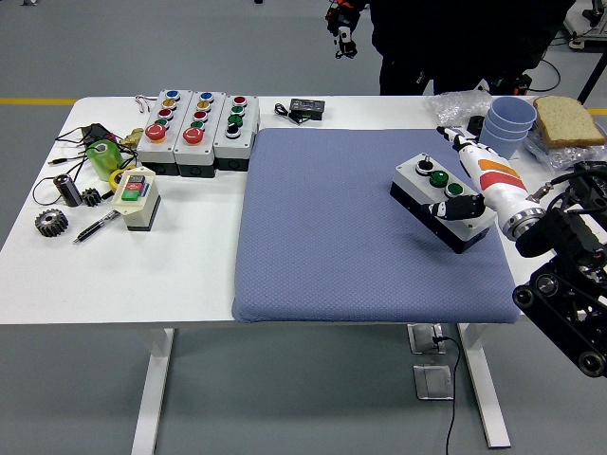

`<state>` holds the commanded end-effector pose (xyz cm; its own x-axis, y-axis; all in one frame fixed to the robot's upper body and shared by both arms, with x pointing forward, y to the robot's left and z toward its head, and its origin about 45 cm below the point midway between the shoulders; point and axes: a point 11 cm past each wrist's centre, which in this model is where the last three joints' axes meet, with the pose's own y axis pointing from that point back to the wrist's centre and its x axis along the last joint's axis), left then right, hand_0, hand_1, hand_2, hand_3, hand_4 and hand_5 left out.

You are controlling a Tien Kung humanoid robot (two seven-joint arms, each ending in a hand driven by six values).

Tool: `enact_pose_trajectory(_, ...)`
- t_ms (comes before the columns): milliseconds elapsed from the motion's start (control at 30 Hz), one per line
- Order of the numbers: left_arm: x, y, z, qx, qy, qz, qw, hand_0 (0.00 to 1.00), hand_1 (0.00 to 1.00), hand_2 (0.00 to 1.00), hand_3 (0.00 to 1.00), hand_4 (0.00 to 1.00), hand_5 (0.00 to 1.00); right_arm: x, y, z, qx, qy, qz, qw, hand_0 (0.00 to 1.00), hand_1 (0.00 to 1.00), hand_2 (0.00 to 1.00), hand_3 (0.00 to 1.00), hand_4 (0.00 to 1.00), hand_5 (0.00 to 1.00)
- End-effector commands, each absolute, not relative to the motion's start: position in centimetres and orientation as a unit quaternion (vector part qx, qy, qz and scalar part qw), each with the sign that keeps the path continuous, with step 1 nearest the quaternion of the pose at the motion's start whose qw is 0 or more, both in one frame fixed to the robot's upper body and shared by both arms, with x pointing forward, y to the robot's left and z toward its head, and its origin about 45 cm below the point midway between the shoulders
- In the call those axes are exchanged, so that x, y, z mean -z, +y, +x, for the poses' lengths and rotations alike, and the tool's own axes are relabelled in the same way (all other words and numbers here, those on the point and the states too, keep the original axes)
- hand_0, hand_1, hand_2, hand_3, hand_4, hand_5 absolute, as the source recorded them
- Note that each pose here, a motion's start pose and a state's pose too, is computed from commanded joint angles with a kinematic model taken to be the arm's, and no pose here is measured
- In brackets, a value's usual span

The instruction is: Pick up the button,place it on the desk,press the button,press the button

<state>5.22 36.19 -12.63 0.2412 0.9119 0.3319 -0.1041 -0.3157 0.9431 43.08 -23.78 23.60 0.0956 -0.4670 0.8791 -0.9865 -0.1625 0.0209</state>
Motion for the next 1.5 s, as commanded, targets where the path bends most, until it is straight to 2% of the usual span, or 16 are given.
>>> enact_pose_trajectory(300, 12.6, 36.2, 5.2, -0.522, 0.326, 0.621, 0.485, 0.627, 0.661, 0.678, 0.602, 0.341, 0.641, -22.3, -23.2, 44.1, -0.36, -0.551, 0.665, 0.354, 0.995, 0.901, 0.959, 0.998, 0.998, 0.157)
enact_pose_trajectory(733, 12.6, 36.3, 5.1, -0.524, 0.327, 0.62, 0.484, 0.627, 0.661, 0.678, 0.602, 0.342, 0.638, -20.0, -25.5, 45.7, -0.324, -0.557, 0.629, 0.435, 0.981, 0.905, 0.984, 0.998, 0.998, 0.167)
enact_pose_trajectory(767, 12.6, 36.3, 5.1, -0.524, 0.327, 0.62, 0.484, 0.628, 0.661, 0.679, 0.602, 0.343, 0.639, -20.0, -25.6, 45.8, -0.323, -0.557, 0.625, 0.441, 0.899, 0.848, 0.951, 0.975, 0.998, 0.169)
enact_pose_trajectory(933, 12.6, 36.3, 5.1, -0.523, 0.327, 0.621, 0.484, 0.628, 0.661, 0.679, 0.602, 0.343, 0.639, -20.0, -26.3, 46.5, -0.319, -0.546, 0.605, 0.484, 0.899, 0.848, 0.951, 0.975, 0.998, 0.169)
enact_pose_trajectory(967, 12.6, 36.3, 5.2, -0.523, 0.326, 0.621, 0.484, 0.627, 0.661, 0.679, 0.602, 0.344, 0.64, -20.0, -26.5, 46.8, -0.325, -0.539, 0.596, 0.498, 0.753, 0.711, 0.816, 0.838, 0.993, 0.177)
enact_pose_trajectory(1100, 12.6, 36.3, 5.2, -0.524, 0.327, 0.62, 0.483, 0.627, 0.661, 0.679, 0.602, 0.344, 0.64, -20.1, -27.0, 47.3, -0.344, -0.507, 0.576, 0.541, 0.753, 0.711, 0.816, 0.838, 0.993, 0.177)
enact_pose_trajectory(1133, 12.6, 36.3, 5.2, -0.524, 0.327, 0.62, 0.483, 0.627, 0.661, 0.679, 0.602, 0.344, 0.641, -19.7, -27.0, 47.3, -0.34, -0.491, 0.576, 0.559, 0.673, 0.605, 0.71, 0.746, 0.987, 0.191)
enact_pose_trajectory(1333, 12.6, 36.3, 5.1, -0.523, 0.327, 0.622, 0.483, 0.627, 0.661, 0.679, 0.602, 0.344, 0.641, -19.2, -26.9, 47.4, -0.342, -0.47, 0.58, 0.57, 0.673, 0.605, 0.71, 0.746, 0.987, 0.191)
enact_pose_trajectory(1367, 12.6, 36.3, 5.0, -0.522, 0.327, 0.623, 0.483, 0.627, 0.661, 0.679, 0.602, 0.344, 0.64, -19.1, -26.8, 47.4, -0.347, -0.466, 0.58, 0.571, 0.519, 0.532, 0.634, 0.707, 0.97, 0.2)
enact_pose_trajectory(1500, 12.7, 36.3, 4.8, -0.52, 0.328, 0.625, 0.482, 0.627, 0.661, 0.679, 0.602, 0.344, 0.64, -19.2, -26.8, 47.3, -0.361, -0.462, 0.575, 0.571, 0.519, 0.532, 0.634, 0.707, 0.97, 0.2)
